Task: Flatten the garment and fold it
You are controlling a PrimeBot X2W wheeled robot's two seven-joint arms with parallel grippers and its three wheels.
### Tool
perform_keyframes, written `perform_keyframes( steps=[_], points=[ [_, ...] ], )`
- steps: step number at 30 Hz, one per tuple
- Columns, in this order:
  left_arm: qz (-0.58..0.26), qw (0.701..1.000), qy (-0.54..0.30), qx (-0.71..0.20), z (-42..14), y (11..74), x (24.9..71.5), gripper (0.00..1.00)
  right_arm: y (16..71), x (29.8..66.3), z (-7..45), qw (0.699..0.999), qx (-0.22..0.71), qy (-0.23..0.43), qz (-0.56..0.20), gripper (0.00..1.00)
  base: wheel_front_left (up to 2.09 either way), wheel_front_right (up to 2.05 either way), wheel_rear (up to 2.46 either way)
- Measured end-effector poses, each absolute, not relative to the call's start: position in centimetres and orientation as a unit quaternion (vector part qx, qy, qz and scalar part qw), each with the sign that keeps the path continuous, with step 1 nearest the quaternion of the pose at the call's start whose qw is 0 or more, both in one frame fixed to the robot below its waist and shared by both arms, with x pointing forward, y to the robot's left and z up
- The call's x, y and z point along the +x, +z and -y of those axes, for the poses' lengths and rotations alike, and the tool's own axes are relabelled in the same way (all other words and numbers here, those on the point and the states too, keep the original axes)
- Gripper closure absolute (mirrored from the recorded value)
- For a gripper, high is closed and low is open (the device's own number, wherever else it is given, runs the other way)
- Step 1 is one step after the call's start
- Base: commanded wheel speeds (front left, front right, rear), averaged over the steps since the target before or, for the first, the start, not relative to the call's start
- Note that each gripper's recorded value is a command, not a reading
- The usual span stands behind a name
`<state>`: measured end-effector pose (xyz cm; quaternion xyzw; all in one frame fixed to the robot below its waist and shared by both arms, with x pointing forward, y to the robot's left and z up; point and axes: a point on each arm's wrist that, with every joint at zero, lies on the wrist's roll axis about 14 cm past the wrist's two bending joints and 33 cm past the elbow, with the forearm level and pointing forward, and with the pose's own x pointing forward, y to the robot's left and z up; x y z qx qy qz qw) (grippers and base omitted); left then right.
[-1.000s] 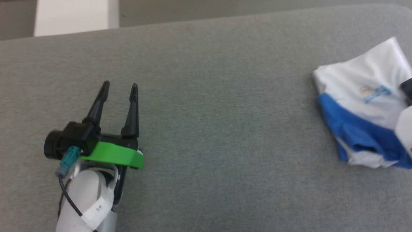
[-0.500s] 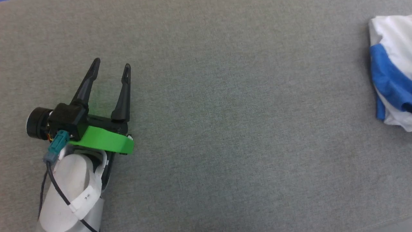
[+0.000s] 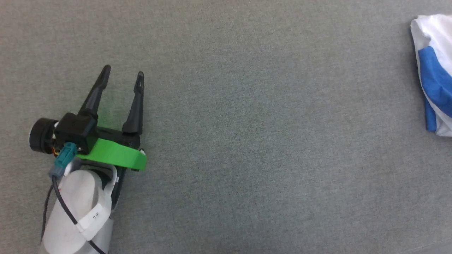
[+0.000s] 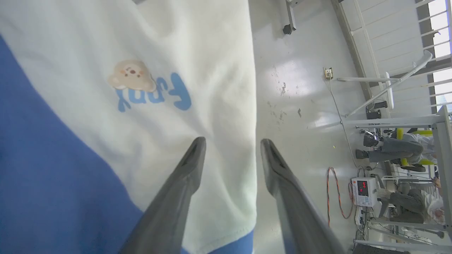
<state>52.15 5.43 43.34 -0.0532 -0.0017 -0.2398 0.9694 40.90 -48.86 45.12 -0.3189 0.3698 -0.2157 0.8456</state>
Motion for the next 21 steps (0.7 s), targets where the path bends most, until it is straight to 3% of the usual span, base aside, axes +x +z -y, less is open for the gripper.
perform_keyframes(
  steps=[10, 21],
  points=[
    [0.001, 0.974, -0.216, -0.072, -6.1, 45.6, 48.8, 0.00, 51.7, 42.8, 45.2, 0.915, -0.288, -0.190, -0.209, 0.00, 0.00, 0.00, 0.00],
    [0.044, 0.981, -0.174, -0.077, -8.1, 50.8, 45.0, 0.00, 57.9, 41.4, 33.8, 0.980, -0.174, -0.099, 0.010, 0.00, 0.00, 0.00, 0.00]
  ],
)
